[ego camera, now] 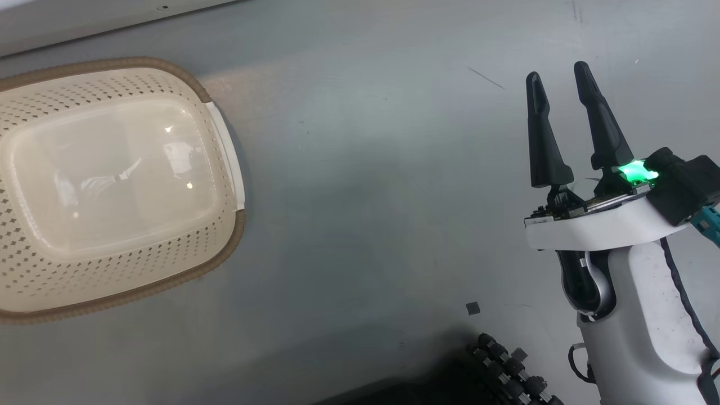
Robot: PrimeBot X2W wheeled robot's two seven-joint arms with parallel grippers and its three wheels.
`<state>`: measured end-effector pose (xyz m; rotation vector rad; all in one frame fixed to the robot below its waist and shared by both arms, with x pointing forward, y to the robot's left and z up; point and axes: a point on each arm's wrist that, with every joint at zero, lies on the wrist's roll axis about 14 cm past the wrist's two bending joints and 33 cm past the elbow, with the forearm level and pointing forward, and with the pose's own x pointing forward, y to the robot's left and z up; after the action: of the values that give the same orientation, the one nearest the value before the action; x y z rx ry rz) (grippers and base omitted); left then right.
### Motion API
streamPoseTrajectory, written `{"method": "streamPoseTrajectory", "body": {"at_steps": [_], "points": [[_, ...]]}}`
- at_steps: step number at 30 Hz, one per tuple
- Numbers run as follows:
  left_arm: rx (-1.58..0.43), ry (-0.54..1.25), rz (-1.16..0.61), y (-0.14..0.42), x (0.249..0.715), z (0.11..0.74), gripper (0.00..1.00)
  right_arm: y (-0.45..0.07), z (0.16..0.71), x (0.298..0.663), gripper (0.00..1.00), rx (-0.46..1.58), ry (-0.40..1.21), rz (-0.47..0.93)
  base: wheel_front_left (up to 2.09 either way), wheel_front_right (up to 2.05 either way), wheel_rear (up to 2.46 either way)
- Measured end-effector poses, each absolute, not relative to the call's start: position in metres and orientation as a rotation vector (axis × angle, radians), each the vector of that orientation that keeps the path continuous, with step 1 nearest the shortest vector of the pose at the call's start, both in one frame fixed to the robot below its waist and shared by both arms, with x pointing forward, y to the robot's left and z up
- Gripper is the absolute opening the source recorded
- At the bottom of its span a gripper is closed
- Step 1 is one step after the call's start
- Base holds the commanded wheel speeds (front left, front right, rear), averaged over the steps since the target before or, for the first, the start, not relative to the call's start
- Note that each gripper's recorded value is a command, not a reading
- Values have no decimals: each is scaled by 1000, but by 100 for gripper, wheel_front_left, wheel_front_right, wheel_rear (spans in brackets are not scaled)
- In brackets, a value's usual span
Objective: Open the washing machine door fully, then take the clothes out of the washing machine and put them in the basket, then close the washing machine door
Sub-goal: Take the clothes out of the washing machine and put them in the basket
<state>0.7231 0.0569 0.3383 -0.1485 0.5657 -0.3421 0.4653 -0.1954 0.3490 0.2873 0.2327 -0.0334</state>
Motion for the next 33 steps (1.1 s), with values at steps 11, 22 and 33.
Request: {"method": "streamPoseTrajectory", "body": {"at_steps": [11,22,33], "points": [[-212,350,-314,68,704,367,0,-183,362,473,100,277,197,12,0,0,0],[-247,208,-289,70,656,385,0,-173,385,472,100,261,151,48,0,0,0],[-290,88,-208,82,606,409,0,-166,402,454,100,262,139,60,0,0,0]]}}
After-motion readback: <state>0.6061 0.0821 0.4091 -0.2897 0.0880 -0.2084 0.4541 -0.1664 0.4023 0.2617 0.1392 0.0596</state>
